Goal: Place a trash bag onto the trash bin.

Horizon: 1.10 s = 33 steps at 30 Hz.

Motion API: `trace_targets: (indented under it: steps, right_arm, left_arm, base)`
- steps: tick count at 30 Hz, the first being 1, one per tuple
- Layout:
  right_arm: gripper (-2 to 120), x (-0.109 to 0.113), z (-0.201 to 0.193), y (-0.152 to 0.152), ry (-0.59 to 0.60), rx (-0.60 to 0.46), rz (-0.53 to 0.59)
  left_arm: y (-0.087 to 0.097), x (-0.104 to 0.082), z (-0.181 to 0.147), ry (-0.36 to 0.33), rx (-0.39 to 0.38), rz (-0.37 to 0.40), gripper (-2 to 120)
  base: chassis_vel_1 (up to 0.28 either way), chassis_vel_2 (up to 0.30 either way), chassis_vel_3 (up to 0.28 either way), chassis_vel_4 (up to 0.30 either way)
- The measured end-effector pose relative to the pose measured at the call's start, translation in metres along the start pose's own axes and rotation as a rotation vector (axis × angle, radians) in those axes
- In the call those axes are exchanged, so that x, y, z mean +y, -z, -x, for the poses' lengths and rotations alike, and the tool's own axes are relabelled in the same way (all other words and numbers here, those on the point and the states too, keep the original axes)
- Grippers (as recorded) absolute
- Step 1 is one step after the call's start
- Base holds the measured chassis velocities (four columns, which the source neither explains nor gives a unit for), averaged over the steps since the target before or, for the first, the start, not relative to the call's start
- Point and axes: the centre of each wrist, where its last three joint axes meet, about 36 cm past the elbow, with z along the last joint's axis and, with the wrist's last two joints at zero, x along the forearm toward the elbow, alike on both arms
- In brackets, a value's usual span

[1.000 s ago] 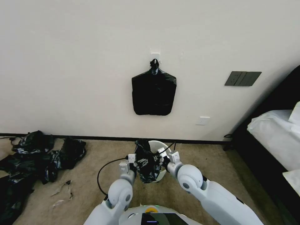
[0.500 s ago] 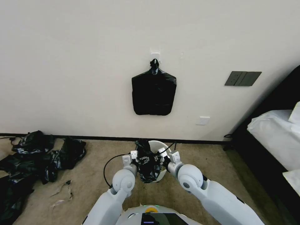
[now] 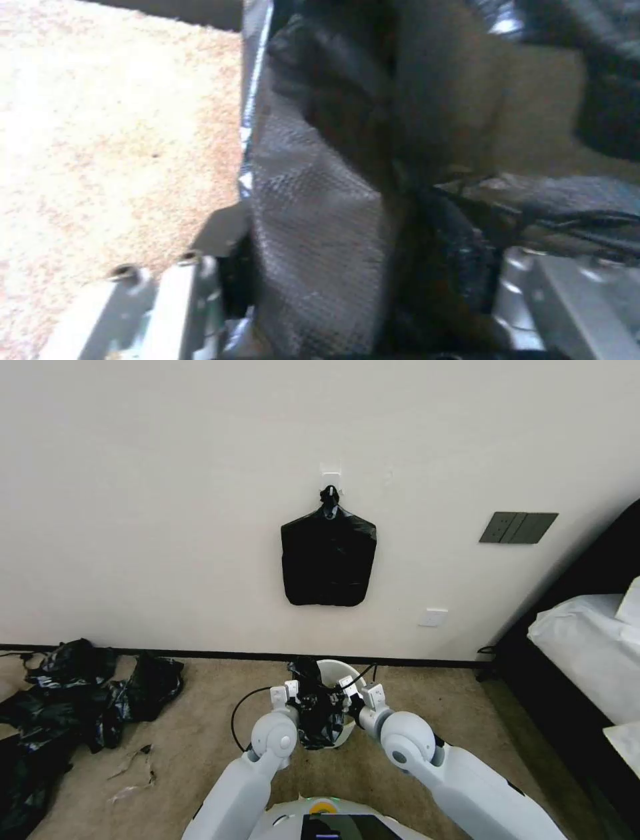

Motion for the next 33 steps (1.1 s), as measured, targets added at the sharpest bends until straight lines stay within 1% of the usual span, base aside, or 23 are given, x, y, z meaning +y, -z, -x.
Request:
trace_targets:
  steps: [1,2,3,5,7,8,10,11,15,22,24,25,29,30,33]
  right_arm:
    - [0,0.000,0.000,0.000,0.000,-0.001,0.000]
    - [0,0.000,0.000,0.000,0.000,-0.001,0.000]
    - [0,0.000,0.000,0.000,-0.001,-0.002,0.000]
    - [0,0.000,0.000,0.000,-0.001,-0.002,0.000]
    - [0,0.001,0.000,0.000,-0.002,-0.001,0.001]
    - [0,0.001,0.000,-0.001,-0.001,-0.001,0.002]
    - [0,0.002,0.000,-0.002,-0.001,0.001,0.010]
    - [0,0.002,0.000,-0.002,-0.001,0.001,0.010]
    - [0,0.003,0.001,-0.004,-0.006,-0.001,0.021]
    - [0,0.003,0.002,-0.006,-0.025,-0.017,0.042]
    - [0,0.004,-0.003,-0.002,-0.035,-0.040,0.054]
    - [0,0.004,-0.003,-0.002,-0.035,-0.040,0.054]
    - [0,0.003,-0.017,0.005,-0.062,-0.080,0.092]
    - [0,0.003,-0.017,0.005,-0.062,-0.080,0.092]
    - [0,-0.006,-0.030,0.006,-0.102,-0.105,0.132]
  left_arm:
    - [0.000,-0.001,0.001,0.012,0.003,-0.003,50]
    - [0.000,-0.001,0.001,0.012,0.003,-0.003,50]
    - [0.001,-0.002,0.001,0.020,0.004,-0.004,47]
    - [0.001,-0.003,0.001,0.034,0.007,-0.005,35]
    - [0.001,-0.004,0.001,0.042,0.008,-0.005,33]
    - [0.001,-0.003,0.001,0.045,0.008,-0.005,30]
    - [0.001,-0.002,0.001,0.057,0.010,-0.008,17]
    - [0.001,-0.002,0.001,0.057,0.010,-0.008,17]
    - [0.000,0.003,0.002,0.071,0.017,-0.020,1]
    - [-0.003,0.012,-0.002,0.080,0.001,-0.045,1]
    - [-0.004,0.017,-0.006,0.075,-0.027,-0.076,1]
    - [-0.004,0.017,-0.006,0.075,-0.027,-0.076,1]
    - [-0.001,0.028,-0.013,0.069,-0.077,-0.116,1]
    - [-0.001,0.028,-0.013,0.069,-0.077,-0.116,1]
    - [0.001,0.034,-0.020,0.062,-0.114,-0.138,1]
  base:
    - [0.000,0.000,0.000,0.000]
    - [0.000,0.000,0.000,0.000]
    - [0.000,0.000,0.000,0.000]
    - [0.000,0.000,0.000,0.000]
    - [0.000,0.000,0.000,0.000]
    - [0.000,0.000,0.000,0.000]
    - [0.000,0.000,0.000,0.000]
    - [0.000,0.000,0.000,0.000]
    - [0.000,0.000,0.000,0.000]
    - [0.000,0.000,0.000,0.000]
    - [0.000,0.000,0.000,0.000]
    - [0.000,0.000,0.000,0.000]
    - [0.000,0.000,0.000,0.000]
    - [0.000,0.000,0.000,0.000]
    - [0.000,0.000,0.000,0.000]
